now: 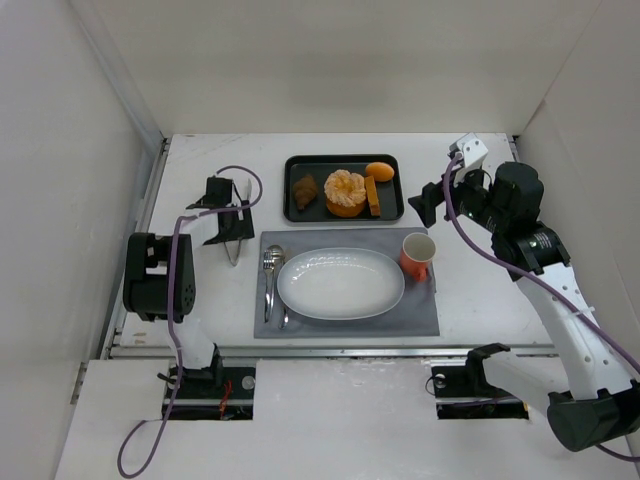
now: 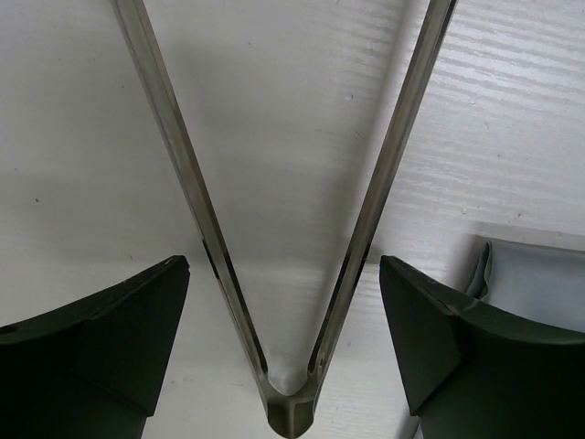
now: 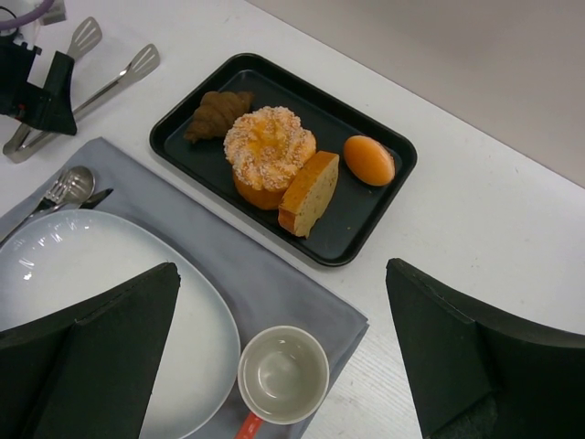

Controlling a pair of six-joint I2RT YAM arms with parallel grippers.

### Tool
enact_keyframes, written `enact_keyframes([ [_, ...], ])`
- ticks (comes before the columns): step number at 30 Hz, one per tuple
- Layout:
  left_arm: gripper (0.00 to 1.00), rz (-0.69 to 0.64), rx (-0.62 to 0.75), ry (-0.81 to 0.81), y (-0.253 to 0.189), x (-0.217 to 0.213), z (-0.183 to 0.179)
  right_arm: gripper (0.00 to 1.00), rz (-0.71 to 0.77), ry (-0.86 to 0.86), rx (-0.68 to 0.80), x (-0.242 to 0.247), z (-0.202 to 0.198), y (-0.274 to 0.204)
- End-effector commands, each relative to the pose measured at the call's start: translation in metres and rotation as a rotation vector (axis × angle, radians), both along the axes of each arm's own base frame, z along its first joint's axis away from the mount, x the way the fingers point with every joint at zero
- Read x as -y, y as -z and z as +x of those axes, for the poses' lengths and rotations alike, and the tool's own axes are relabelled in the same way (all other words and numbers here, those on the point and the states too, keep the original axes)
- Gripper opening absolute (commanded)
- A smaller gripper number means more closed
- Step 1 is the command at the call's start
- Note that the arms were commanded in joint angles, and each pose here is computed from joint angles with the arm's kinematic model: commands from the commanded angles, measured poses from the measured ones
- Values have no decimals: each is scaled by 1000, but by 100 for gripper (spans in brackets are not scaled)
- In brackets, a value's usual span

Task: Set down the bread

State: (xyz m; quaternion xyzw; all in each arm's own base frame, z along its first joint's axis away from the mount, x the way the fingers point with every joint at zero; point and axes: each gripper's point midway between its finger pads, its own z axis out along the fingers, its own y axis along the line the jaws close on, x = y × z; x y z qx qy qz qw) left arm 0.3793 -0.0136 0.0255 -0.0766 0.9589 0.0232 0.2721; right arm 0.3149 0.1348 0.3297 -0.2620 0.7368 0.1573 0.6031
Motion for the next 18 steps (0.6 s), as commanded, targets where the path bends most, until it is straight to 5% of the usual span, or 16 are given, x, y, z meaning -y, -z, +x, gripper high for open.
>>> enact_keyframes([
  [1,82,-8,43,22,-16,3,16,100,14,-16,61,-2,-2,-17],
  [18,76,41,3,-8,-4,-3,25,100,14,-25,51,-3,-3,-13],
])
